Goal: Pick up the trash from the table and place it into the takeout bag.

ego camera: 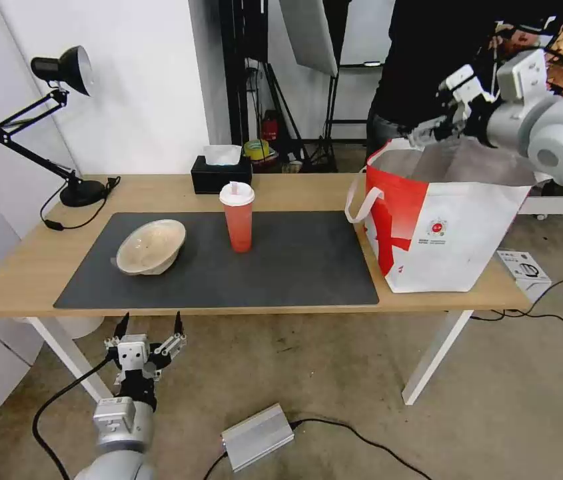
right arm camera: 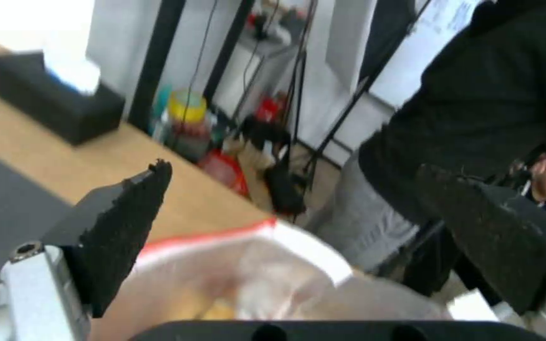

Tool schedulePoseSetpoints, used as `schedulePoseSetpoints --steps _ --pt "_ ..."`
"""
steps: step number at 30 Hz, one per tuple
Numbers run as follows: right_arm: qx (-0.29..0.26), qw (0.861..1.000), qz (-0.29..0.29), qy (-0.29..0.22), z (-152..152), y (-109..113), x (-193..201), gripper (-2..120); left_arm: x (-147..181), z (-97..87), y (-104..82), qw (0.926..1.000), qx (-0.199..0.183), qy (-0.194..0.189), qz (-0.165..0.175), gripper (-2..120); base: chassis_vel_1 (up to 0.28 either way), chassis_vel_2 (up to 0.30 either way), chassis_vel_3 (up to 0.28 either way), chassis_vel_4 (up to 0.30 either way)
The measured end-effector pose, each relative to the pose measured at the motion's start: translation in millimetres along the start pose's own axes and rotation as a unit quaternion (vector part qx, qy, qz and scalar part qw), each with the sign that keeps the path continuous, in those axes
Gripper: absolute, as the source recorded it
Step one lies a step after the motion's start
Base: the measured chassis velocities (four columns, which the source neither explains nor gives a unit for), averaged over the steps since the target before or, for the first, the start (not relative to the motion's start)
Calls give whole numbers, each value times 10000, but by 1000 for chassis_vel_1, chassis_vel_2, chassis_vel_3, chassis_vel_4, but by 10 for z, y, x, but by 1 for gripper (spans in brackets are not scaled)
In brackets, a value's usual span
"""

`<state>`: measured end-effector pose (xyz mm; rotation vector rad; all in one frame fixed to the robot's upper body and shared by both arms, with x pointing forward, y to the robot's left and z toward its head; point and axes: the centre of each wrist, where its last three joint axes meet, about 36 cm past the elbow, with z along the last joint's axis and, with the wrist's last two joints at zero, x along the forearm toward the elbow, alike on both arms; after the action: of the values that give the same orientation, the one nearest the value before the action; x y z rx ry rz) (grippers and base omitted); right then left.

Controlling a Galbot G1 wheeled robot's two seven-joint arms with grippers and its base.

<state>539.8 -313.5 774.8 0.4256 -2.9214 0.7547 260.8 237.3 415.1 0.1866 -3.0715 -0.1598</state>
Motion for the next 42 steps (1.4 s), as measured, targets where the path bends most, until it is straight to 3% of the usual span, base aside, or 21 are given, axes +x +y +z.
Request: schedulePoseSetpoints --steps 7,11,17,19,24,37,42 --pt "-377 9977 -105 -559 -239 121 112 100 0 -3 9 10000 -12 -1 -4 100 0 0 0 0" --pt "-686 9922 -558 -880 -414 368 354 100 1 -4 9 10000 -13 0 -3 100 0 0 0 0" --pt "-870 9859 -1067 -945 -372 750 620 100 6 -7 8 10000 -16 0 2 100 0 0 0 0" --pt "-869 9836 -1270 -945 -266 947 769 100 9 -8 7 10000 -17 1 2 100 0 0 0 0" --pt "-830 9826 -1410 -876 -24 1191 955 100 12 -4 4 10000 -17 10 -2 100 0 0 0 0" --pt "-678 9876 -1057 -942 556 1471 1313 100 6 45 -9 10000 -28 52 -6 100 0 0 0 0" --pt "-684 9901 -771 -950 896 1680 1385 100 14 57 -6 10000 -42 67 -11 100 0 0 0 0"
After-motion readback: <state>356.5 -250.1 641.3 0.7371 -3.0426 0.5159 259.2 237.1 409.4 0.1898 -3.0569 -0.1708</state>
